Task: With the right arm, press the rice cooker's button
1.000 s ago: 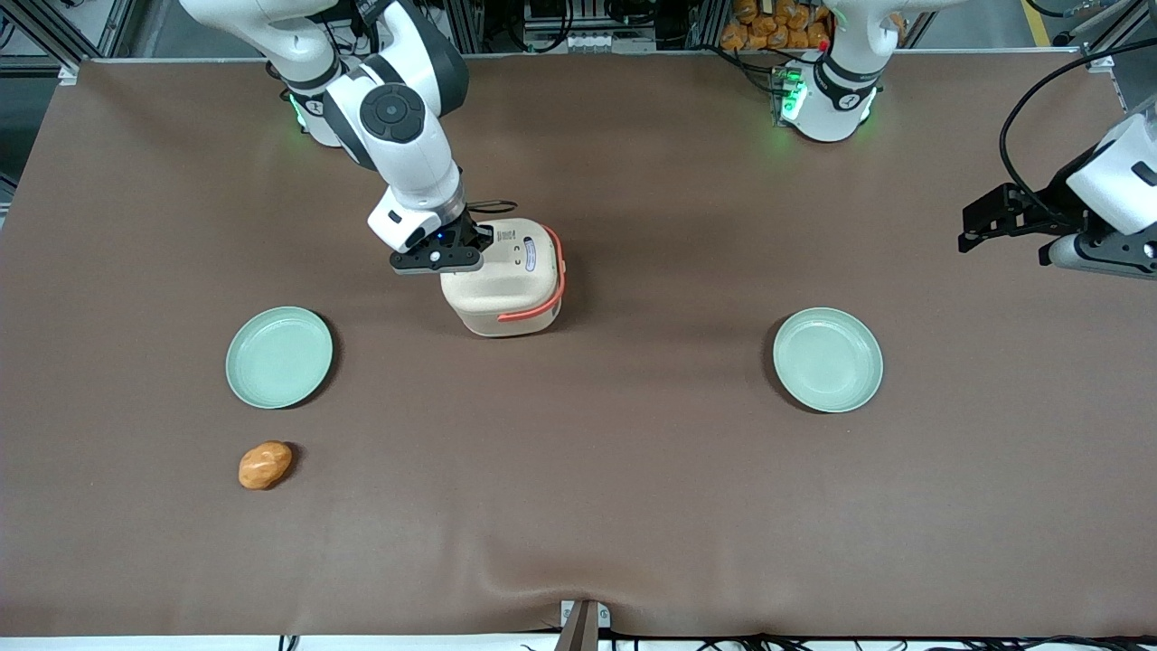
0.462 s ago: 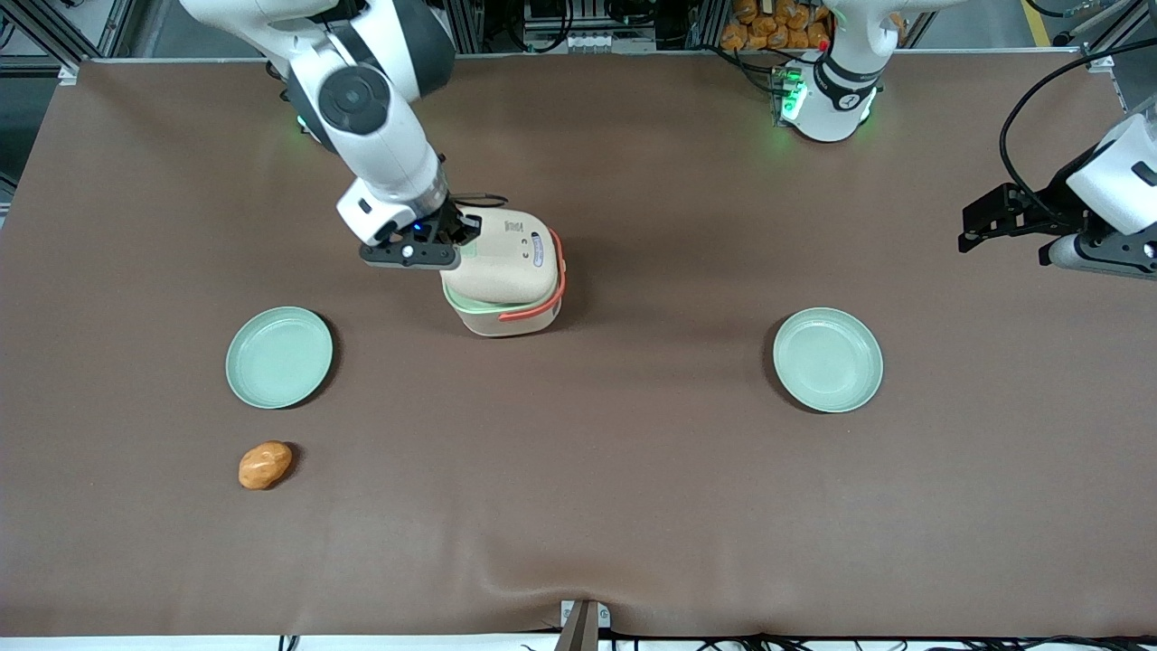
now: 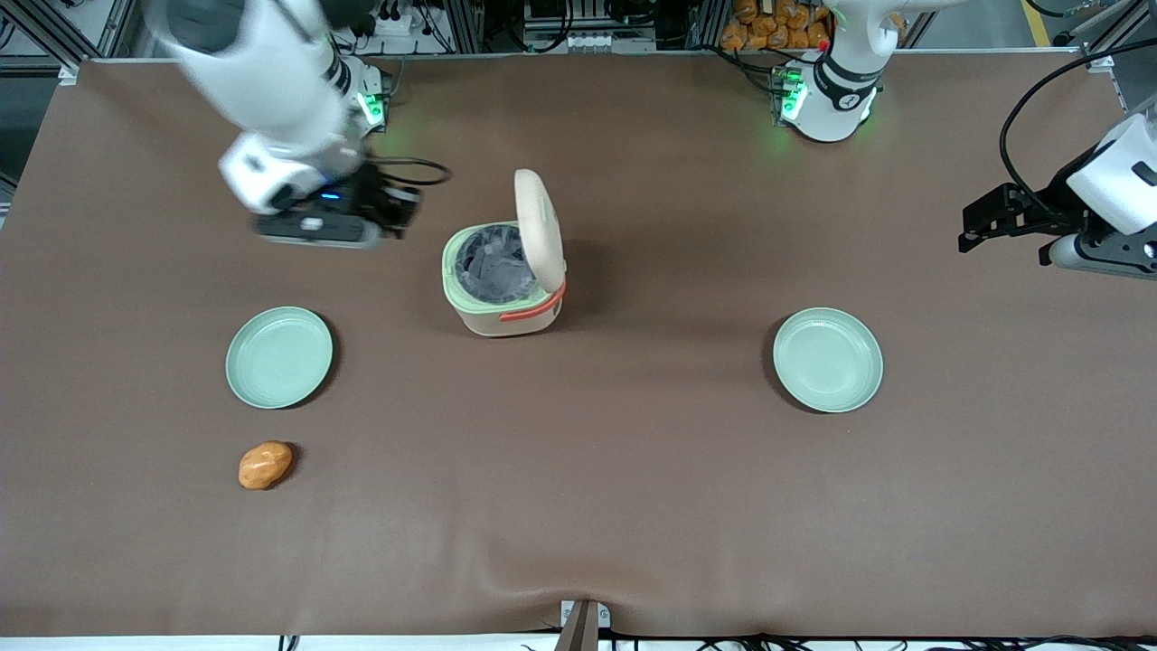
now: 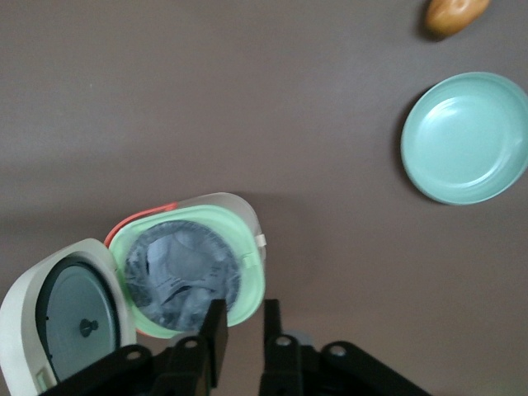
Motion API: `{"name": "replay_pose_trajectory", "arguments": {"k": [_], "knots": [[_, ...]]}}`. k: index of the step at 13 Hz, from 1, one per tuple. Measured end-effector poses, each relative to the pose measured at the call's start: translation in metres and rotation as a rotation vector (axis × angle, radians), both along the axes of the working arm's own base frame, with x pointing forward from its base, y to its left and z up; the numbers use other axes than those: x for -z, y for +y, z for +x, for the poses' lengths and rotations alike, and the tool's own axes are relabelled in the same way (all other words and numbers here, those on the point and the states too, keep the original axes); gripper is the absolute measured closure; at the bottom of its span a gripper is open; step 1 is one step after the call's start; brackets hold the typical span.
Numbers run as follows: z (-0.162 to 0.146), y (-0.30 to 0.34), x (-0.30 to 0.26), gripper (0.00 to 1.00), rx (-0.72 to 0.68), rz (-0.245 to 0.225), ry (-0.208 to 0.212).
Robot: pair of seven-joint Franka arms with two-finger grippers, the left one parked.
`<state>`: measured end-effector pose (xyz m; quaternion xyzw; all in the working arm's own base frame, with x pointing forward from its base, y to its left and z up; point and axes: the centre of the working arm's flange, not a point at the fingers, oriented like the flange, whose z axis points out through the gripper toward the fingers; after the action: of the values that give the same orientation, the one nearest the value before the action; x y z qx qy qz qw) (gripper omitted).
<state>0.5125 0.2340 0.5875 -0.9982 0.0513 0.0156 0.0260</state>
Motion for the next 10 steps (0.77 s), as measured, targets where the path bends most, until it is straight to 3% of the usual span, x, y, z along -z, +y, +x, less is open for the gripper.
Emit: {"name": "replay_pose_trajectory", "arguments": {"k": [6, 10], "knots": [[0.033, -0.186, -0.067, 0.01, -0.066, 0.005, -0.039], [0.032, -0.241, -0.075, 0.00, -0.073, 0.004, -0.053]]}}
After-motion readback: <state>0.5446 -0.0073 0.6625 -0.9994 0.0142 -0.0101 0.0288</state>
